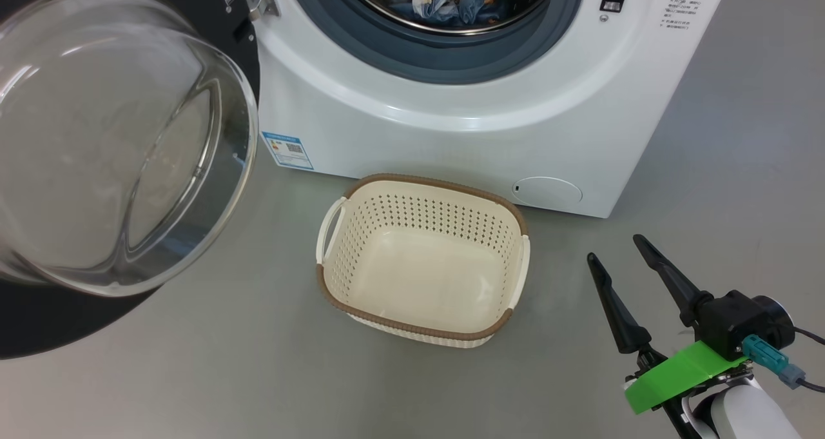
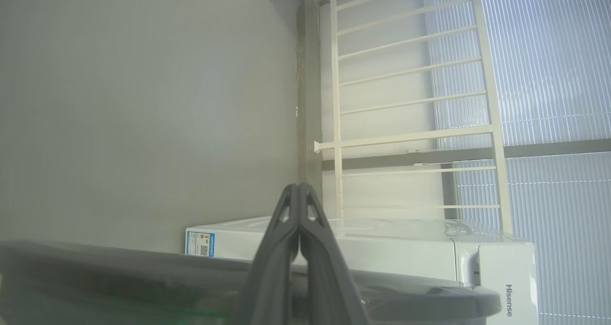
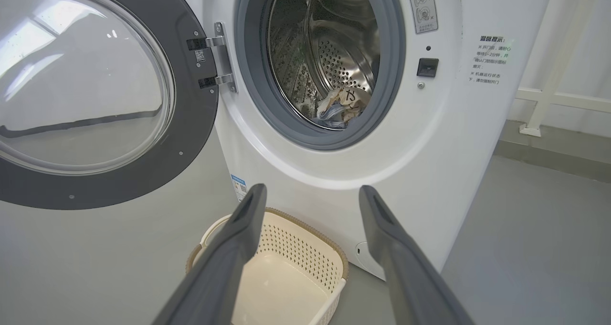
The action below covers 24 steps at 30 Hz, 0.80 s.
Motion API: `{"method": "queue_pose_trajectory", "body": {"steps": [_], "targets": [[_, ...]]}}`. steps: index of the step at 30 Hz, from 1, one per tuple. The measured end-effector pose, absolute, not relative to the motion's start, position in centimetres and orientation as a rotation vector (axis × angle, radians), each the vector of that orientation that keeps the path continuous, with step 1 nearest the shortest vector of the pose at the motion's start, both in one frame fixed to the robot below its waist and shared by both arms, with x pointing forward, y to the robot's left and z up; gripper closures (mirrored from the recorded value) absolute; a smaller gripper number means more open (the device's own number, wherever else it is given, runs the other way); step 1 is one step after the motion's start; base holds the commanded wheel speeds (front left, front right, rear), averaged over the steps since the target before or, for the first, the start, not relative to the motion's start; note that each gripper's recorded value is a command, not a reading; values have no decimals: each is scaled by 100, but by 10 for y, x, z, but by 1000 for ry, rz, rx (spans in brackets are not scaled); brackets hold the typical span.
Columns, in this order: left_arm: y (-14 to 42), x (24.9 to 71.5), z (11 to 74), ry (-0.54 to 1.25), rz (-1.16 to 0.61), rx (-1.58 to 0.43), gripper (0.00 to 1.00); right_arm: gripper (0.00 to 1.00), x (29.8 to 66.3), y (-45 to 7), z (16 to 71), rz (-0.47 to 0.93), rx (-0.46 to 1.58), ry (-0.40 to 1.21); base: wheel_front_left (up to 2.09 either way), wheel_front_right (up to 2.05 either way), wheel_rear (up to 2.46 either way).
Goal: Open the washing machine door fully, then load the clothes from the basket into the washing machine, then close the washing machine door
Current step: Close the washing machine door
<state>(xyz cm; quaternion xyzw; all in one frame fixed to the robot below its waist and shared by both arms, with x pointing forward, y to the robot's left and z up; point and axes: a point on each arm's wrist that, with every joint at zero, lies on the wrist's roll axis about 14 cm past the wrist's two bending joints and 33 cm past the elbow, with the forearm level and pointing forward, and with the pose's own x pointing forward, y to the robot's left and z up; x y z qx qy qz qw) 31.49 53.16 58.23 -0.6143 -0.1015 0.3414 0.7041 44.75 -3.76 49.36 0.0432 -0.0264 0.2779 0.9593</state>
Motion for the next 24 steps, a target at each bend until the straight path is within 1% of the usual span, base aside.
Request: {"method": "queue_pose_trajectory", "body": {"steps": [6,17,24], "targets": [[523,321,574,-160,733,-1346,100,0,448,-40,492,561,83,-50,0,0,0],[520,321,573,-136,720,-1342,100,0,447,-39,495,563,80,-57,0,0,0],[511,320,568,-86,683,-1333,100,0,447,-38,500,566,78,-68,0,0,0]]}}
